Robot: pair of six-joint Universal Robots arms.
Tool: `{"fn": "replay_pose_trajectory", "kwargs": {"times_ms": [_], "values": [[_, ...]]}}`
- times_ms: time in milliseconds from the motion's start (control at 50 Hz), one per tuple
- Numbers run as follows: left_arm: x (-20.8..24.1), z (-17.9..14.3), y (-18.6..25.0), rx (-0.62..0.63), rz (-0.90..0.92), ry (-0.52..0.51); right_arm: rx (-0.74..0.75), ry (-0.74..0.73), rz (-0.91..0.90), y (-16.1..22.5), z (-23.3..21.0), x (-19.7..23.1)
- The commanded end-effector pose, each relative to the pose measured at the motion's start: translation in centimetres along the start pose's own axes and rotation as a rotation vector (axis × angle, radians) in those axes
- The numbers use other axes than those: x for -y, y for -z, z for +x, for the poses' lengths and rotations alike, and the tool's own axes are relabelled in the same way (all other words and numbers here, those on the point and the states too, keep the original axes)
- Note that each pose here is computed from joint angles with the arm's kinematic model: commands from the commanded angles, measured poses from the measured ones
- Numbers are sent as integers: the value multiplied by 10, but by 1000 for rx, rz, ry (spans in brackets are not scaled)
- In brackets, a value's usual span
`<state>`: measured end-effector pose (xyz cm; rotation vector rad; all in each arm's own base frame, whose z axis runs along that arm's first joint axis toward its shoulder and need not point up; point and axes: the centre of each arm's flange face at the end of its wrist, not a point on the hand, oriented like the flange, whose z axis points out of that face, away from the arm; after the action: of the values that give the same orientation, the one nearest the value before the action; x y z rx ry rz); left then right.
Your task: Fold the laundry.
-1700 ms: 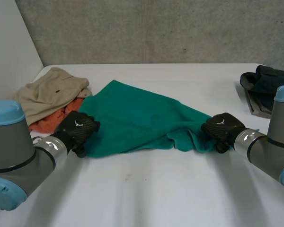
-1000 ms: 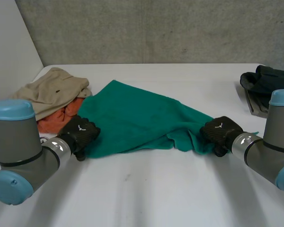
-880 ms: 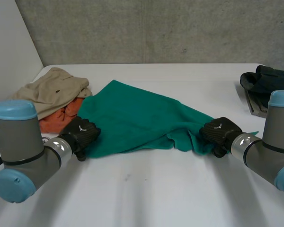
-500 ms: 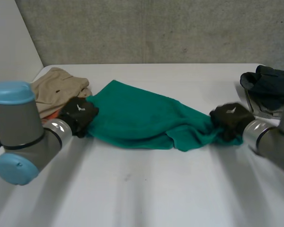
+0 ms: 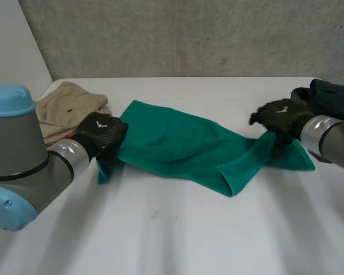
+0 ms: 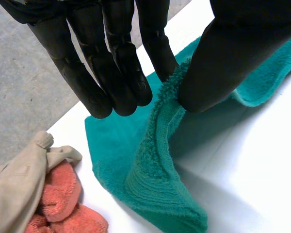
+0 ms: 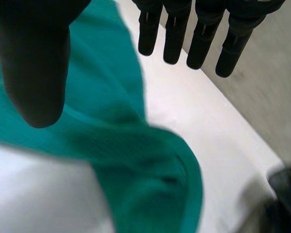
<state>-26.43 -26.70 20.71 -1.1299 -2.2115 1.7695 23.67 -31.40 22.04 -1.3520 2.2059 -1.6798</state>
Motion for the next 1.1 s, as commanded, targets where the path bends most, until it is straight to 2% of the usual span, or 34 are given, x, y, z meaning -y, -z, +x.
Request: {"fn": "replay_pose_trajectory", "kwargs": {"times_ms": [20, 120, 180, 360, 480, 640, 720, 800, 940, 980, 1060, 1100], "values": [[6, -5, 0, 9, 21, 2, 222, 255, 112, 18, -70, 2], [5, -2, -1, 2, 16, 1, 311, 492, 135, 2, -96, -23], [5, -4, -1, 8, 15, 2, 325, 541, 119, -7, -100, -33], [8, -10, -2, 25, 20, 5, 300, 566, 114, -29, -104, -53], [7, -12, -3, 31, 18, 11, 194, 582, 115, -36, -92, -55], [2, -13, 2, 26, -23, 15, 51, 520, 82, -14, -60, -40], [0, -8, 15, -11, -95, 28, -10, 427, -39, 18, -30, -29], [-5, 0, 25, -62, -181, 39, 37, 324, -179, 38, -19, -33], [-24, 14, 19, -147, -324, 3, 178, 205, -430, 43, -15, -55], [-26, 14, 10, -148, -327, -13, 143, 204, -429, 37, -7, -55], [-16, 7, -15, -120, -272, -46, 33, 188, -316, 13, 7, -46], [9, -3, -32, -72, -152, -62, -61, 185, -190, -1, 17, -26]]}}
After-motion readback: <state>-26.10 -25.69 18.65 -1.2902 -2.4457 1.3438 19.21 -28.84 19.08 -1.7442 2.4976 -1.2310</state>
